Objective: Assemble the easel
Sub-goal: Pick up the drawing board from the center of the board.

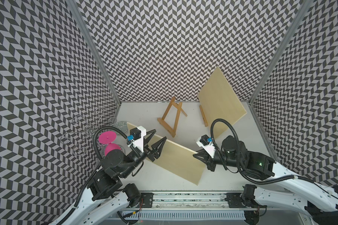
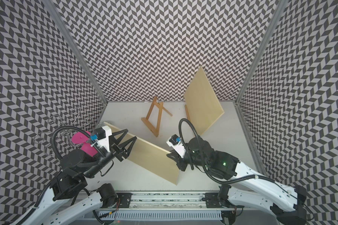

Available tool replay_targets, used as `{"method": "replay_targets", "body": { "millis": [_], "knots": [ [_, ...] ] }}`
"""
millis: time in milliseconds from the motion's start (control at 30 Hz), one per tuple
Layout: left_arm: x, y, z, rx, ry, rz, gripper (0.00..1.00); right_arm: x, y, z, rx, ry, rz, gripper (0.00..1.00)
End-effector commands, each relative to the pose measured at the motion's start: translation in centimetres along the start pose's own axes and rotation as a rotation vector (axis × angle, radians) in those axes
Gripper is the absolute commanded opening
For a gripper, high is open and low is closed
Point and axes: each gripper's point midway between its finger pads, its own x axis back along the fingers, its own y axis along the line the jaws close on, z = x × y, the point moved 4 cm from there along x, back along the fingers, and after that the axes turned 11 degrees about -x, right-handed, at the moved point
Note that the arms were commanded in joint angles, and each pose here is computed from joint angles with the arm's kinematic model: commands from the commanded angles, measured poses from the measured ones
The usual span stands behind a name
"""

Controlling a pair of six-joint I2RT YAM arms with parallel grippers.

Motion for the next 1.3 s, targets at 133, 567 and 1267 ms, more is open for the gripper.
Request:
{"method": "replay_targets", "body": {
  "millis": [133, 567, 1267],
  "knots": [
    [1.1, 1.0, 0.6, 0.116, -0.055, -0.062, 0.68, -0.8, 0.6, 0.3, 0.021, 0.088, 0.063, 0.12],
    [1.7, 1.5, 2.9, 0.147, -0.023, -0.097, 0.69, -3.0, 1.7, -1.1, 0.002, 0.164, 0.121, 0.24],
    [2.6, 1.8, 4.5, 0.194, -0.048, -0.104, 0.69, -3.3, 3.5, -3.6, 0.042, 0.128, 0.147, 0.13]
  ]
}}
